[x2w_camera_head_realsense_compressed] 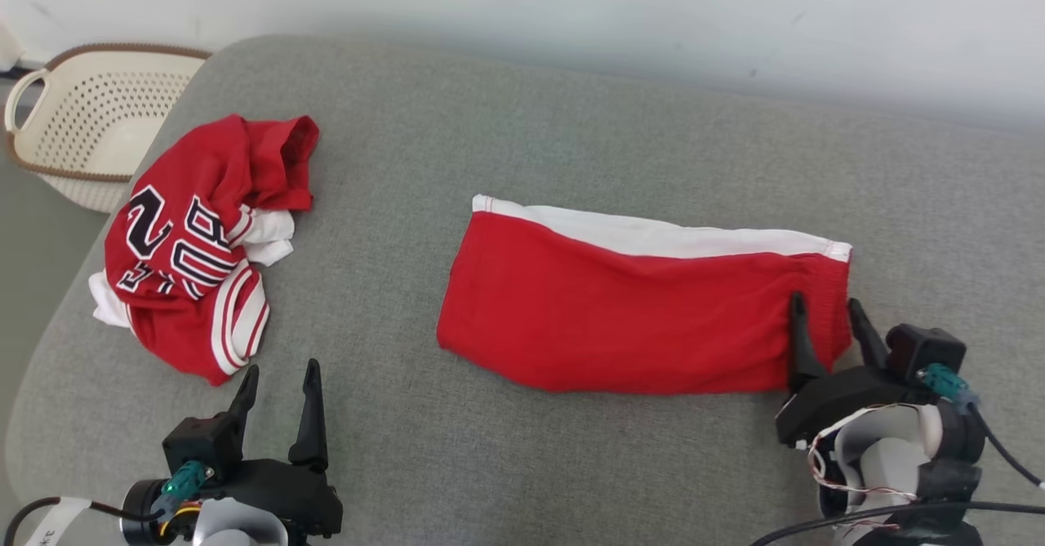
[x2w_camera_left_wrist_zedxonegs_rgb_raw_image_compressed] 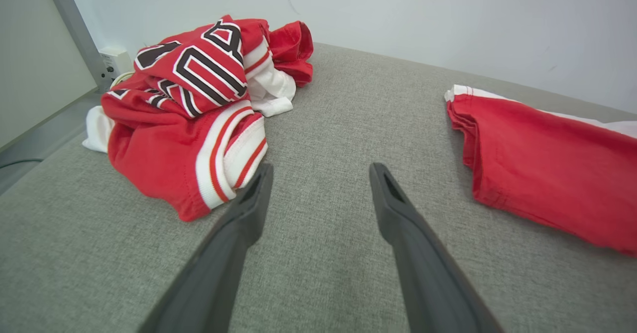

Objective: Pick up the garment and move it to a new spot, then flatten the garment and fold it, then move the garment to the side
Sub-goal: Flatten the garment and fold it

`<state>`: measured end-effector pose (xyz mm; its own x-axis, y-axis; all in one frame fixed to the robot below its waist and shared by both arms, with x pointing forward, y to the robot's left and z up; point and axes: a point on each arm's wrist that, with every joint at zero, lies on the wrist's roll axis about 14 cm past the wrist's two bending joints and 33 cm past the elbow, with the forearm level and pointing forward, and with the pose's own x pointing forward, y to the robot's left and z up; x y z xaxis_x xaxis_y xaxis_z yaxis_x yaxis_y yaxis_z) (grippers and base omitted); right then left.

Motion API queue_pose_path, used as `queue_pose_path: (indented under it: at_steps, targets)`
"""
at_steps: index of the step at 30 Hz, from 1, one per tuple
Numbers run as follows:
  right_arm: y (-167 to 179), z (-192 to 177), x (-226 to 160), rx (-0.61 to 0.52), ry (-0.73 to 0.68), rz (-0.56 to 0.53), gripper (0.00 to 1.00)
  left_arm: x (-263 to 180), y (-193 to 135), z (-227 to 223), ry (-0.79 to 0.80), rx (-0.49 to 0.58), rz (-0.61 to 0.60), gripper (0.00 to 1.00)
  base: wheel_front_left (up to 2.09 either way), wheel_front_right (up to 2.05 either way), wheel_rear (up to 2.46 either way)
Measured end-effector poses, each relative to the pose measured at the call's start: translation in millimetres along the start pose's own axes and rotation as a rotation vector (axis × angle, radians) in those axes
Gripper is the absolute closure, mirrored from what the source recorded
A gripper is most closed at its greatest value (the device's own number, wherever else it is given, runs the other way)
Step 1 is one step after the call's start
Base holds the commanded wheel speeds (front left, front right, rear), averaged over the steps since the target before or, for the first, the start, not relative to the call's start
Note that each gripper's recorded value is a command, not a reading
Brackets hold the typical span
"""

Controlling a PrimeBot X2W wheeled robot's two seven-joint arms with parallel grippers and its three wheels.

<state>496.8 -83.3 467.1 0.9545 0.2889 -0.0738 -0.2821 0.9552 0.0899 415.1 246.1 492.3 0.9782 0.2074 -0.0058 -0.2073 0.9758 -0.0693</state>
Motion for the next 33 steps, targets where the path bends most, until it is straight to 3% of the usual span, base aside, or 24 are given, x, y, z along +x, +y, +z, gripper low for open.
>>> queue_pose_path:
  at_steps: [7,22,23,24,25,26,27,28,33]
  targets:
    - [-13.4,-26.1,4.9,0.017,0.077,-0.050,0.00,-3.4,6.5,-5.0,0.015,-0.002,0.015,0.00,0.00,0.00,0.00]
    - [11.3,-53.1,24.6,0.145,0.167,-0.017,0.00,-10.0,25.0,-8.6,0.028,0.008,0.062,0.00,0.00,0.00,0.00]
    - [12.9,-53.6,25.9,0.155,0.169,-0.015,0.03,-10.2,25.5,-8.5,0.028,0.008,0.064,0.00,0.00,0.00,0.00]
    - [15.5,-54.9,26.3,0.159,0.174,-0.008,0.21,-10.3,26.1,-8.3,0.027,0.009,0.065,0.00,0.00,0.00,0.00]
    - [15.5,-54.9,26.3,0.159,0.174,-0.008,0.54,-10.3,26.1,-8.3,0.027,0.009,0.065,0.00,0.00,0.00,0.00]
    - [18.4,-54.5,28.4,0.174,0.174,-0.002,0.77,-10.4,27.1,-8.1,0.026,0.011,0.068,0.00,0.00,0.00,0.00]
    - [19.6,-53.5,29.2,0.179,0.172,0.001,0.92,-10.3,27.0,-7.5,0.025,0.012,0.067,0.00,0.00,0.00,0.00]
    - [19.5,-52.1,29.7,0.190,0.167,-0.001,1.00,-10.1,26.7,-7.0,0.023,0.013,0.066,0.00,0.00,0.00,0.00]
    - [11.1,-44.7,24.6,0.217,0.140,-0.018,1.00,-8.3,20.7,-1.2,0.004,0.015,0.048,0.00,0.00,0.00,0.00]
